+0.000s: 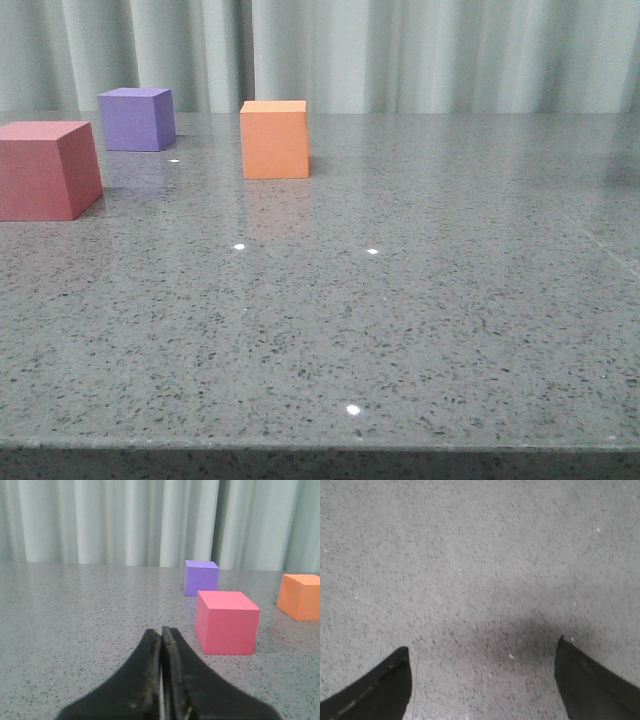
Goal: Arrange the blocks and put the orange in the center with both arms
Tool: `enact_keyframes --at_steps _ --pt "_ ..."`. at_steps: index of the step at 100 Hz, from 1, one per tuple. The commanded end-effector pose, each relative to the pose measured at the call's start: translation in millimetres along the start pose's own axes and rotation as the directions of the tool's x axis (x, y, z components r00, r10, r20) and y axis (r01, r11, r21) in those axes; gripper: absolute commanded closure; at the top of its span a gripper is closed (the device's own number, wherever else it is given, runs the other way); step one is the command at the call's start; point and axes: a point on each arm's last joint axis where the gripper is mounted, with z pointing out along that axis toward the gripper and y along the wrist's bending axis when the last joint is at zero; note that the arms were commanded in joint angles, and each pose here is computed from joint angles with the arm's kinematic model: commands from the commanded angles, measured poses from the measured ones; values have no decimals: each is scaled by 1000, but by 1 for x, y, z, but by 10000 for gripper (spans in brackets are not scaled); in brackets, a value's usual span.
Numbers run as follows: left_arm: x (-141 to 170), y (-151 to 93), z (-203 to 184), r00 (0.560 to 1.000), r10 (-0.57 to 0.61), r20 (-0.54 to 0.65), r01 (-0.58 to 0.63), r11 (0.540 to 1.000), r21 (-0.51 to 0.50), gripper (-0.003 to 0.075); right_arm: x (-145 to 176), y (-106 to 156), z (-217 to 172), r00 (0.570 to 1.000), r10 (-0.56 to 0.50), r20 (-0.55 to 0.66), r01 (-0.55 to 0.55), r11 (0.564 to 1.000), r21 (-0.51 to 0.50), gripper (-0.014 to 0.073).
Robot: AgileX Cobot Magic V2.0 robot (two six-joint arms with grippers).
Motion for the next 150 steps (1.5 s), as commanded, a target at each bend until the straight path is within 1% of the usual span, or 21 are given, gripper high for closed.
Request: enact_keyframes --at_steps 1,7,33,57,68,83,90,97,112,117,124,134,136,150 --pt "5 1 -2 997 -10 73 10 1000 4 741 13 -6 -30 987 -5 161 5 1000 1 13" --pt "5 1 -2 997 -10 73 10 1000 4 741 31 -7 -29 986 -9 167 9 1000 0 13" --pt "5 1 -2 997 -10 73 10 1000 4 741 103 -11 -48 948 -12 317 18 1000 -17 13" --pt "5 1 -2 997 -10 73 10 1000 4 741 162 -14 -67 886 -13 464 28 999 -25 13" --pt "5 1 -2 997 -10 73 10 1000 4 741 184 -16 -77 839 -18 543 36 999 -23 13" --pt "5 1 -2 997 -10 73 10 1000 4 741 200 -17 -81 751 -53 658 69 998 2 13" --pt "5 1 -2 997 -10 73 10 1000 4 741 204 -16 -78 727 -66 684 83 997 9 13" --pt "5 1 -2 997 -10 73 10 1000 4 741 206 -16 -74 721 -66 690 85 996 6 13" --pt "5 1 -2 997 -10 73 10 1000 4 741 207 -16 -73 723 -66 688 86 996 6 25" --pt "5 1 -2 997 -10 73 10 1000 4 741 207 -16 -73 722 -66 689 86 996 6 53" --pt "5 1 -2 997 -10 73 10 1000 4 741 207 -16 -73 723 -66 688 86 996 6 133" --pt "5 1 -2 997 -10 73 10 1000 4 741 207 -16 -72 725 -67 686 86 996 6 294" --pt "5 1 -2 997 -10 73 10 1000 4 741 207 -16 -72 725 -67 685 86 996 6 342" --pt "5 1 -2 997 -10 73 10 1000 4 741 208 -16 -71 737 -68 673 85 996 7 545"
